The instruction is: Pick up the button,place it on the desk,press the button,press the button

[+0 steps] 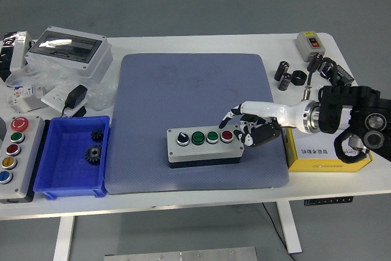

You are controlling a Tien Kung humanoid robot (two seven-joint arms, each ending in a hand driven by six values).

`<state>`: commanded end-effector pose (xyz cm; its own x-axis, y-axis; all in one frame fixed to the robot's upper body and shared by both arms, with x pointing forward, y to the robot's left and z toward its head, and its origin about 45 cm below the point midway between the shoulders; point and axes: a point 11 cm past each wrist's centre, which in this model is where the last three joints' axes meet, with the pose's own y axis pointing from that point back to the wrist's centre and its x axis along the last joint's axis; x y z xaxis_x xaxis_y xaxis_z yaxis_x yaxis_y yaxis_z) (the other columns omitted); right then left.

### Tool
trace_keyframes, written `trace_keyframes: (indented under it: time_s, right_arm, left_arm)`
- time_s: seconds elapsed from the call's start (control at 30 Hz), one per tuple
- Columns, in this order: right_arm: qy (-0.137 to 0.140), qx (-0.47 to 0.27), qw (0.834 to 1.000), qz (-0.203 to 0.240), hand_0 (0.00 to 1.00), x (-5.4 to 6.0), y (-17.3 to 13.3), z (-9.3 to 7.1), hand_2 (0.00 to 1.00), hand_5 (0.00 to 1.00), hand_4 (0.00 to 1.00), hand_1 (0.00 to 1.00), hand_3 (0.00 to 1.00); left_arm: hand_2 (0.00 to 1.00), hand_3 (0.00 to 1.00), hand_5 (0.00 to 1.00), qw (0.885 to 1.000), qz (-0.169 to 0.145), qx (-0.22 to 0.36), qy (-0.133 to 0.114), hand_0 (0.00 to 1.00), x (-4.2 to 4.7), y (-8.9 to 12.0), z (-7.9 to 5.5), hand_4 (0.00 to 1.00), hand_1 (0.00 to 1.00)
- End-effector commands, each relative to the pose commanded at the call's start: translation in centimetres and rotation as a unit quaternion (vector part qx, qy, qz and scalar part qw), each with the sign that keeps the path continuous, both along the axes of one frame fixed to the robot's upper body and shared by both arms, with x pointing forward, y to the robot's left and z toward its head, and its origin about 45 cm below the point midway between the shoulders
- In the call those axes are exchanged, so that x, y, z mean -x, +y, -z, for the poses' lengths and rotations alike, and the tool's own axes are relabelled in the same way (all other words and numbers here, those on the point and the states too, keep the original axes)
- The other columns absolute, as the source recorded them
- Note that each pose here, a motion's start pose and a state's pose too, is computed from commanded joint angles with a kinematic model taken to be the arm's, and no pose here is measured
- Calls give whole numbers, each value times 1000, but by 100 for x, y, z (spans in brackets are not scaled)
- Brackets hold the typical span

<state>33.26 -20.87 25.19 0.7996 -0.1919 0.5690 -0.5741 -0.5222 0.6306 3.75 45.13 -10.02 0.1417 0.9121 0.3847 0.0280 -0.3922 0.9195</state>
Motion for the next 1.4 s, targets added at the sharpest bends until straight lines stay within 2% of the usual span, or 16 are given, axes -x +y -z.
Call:
trace_keyframes:
  time_s: [0.23, 0.53, 0.8, 1.03, 1.1, 1.23, 1.37, 1.4]
  right_arm:
    - [12, 14, 1000, 14, 27, -10, -54, 186, 246, 63, 251, 218, 776]
    - [13, 25, 999, 20, 28, -11, -69, 307, 243, 42, 244, 217, 775]
    - [-2, 6, 1000, 28, 26, -51, -88, 207, 238, 39, 253, 211, 768]
    - [-5, -64, 998, 29, 26, -48, -80, -66, 238, 35, 249, 209, 767]
    - [-24, -84, 995, 48, 26, -93, -127, -101, 238, 35, 249, 209, 767]
    - [-91, -126, 983, 100, 29, -226, -224, -85, 237, 36, 253, 210, 759]
    - [-170, -169, 956, 168, 29, -363, -402, 7, 237, 36, 253, 210, 759]
    - [-187, -184, 947, 185, 63, -379, -441, 38, 265, 24, 297, 230, 738]
  left_arm:
    - [523, 596, 155, 1000, -1, 0, 0, 604, 4, 0, 1, 614, 600]
    - [523, 596, 158, 1000, 0, 1, -3, 603, -12, -4, 1, 616, 600]
    - [520, 596, 160, 1000, 0, 2, -4, 603, -9, -10, 4, 618, 601]
    - [520, 596, 161, 1000, 0, 2, -3, 603, 4, -13, 7, 619, 601]
    - [520, 596, 161, 1000, 0, 3, -2, 603, 10, -15, 8, 619, 601]
    - [519, 595, 162, 1000, 0, 4, -1, 603, 23, -34, 17, 620, 600]
    - [519, 595, 162, 1000, -1, 6, 1, 603, 55, -65, 32, 620, 600]
    - [518, 595, 163, 1000, -1, 7, 2, 603, 64, -73, 36, 621, 600]
